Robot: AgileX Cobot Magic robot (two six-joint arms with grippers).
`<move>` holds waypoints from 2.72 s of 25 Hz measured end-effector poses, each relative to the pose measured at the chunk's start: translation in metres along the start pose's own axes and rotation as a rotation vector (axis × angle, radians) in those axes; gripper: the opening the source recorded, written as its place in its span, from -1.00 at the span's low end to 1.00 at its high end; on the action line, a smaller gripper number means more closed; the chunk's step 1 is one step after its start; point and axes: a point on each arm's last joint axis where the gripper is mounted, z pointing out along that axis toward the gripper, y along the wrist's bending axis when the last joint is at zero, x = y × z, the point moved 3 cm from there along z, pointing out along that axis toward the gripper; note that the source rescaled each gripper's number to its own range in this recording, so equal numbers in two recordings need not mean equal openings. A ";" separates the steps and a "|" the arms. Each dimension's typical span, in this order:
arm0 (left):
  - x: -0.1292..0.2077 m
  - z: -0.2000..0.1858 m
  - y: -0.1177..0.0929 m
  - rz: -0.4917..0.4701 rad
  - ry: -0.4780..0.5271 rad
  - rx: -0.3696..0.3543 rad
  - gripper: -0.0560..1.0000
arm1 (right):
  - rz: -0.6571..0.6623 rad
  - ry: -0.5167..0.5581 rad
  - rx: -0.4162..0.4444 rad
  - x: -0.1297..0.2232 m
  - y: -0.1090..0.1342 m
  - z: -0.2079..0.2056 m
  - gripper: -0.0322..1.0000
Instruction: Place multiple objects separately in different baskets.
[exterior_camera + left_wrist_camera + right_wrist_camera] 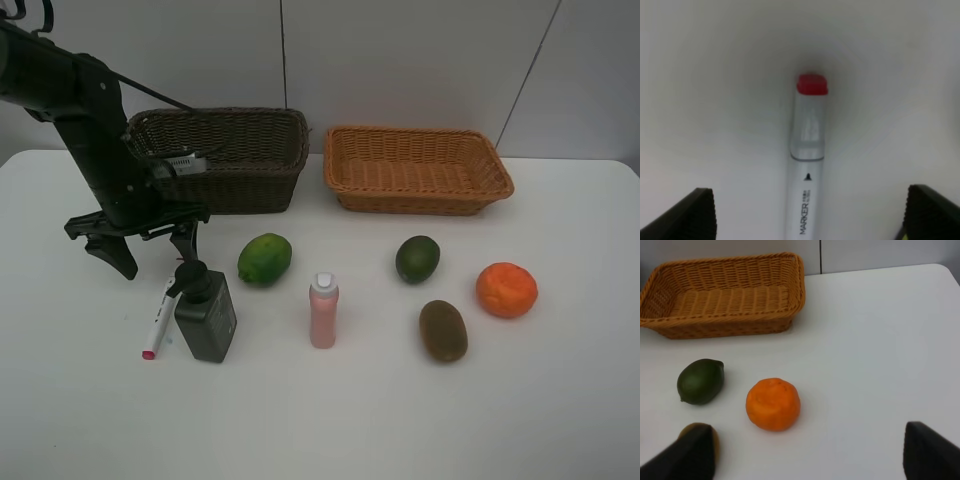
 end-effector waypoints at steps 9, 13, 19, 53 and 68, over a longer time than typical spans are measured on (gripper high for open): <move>0.003 0.005 0.002 -0.012 0.036 -0.018 0.96 | 0.000 0.000 0.000 0.000 0.000 0.000 0.72; 0.002 0.018 0.004 -0.015 0.057 -0.028 0.96 | 0.000 0.000 0.000 0.000 0.000 0.000 0.72; -0.002 0.027 0.006 -0.012 0.034 -0.032 0.96 | 0.000 0.000 0.000 0.000 0.000 0.000 0.72; -0.003 0.034 0.008 -0.039 0.057 -0.049 -0.88 | 0.000 0.000 0.000 0.000 0.000 0.000 0.72; -0.036 -0.132 -0.027 0.021 -0.372 0.119 -0.89 | 0.000 0.000 0.000 0.000 0.000 0.000 0.72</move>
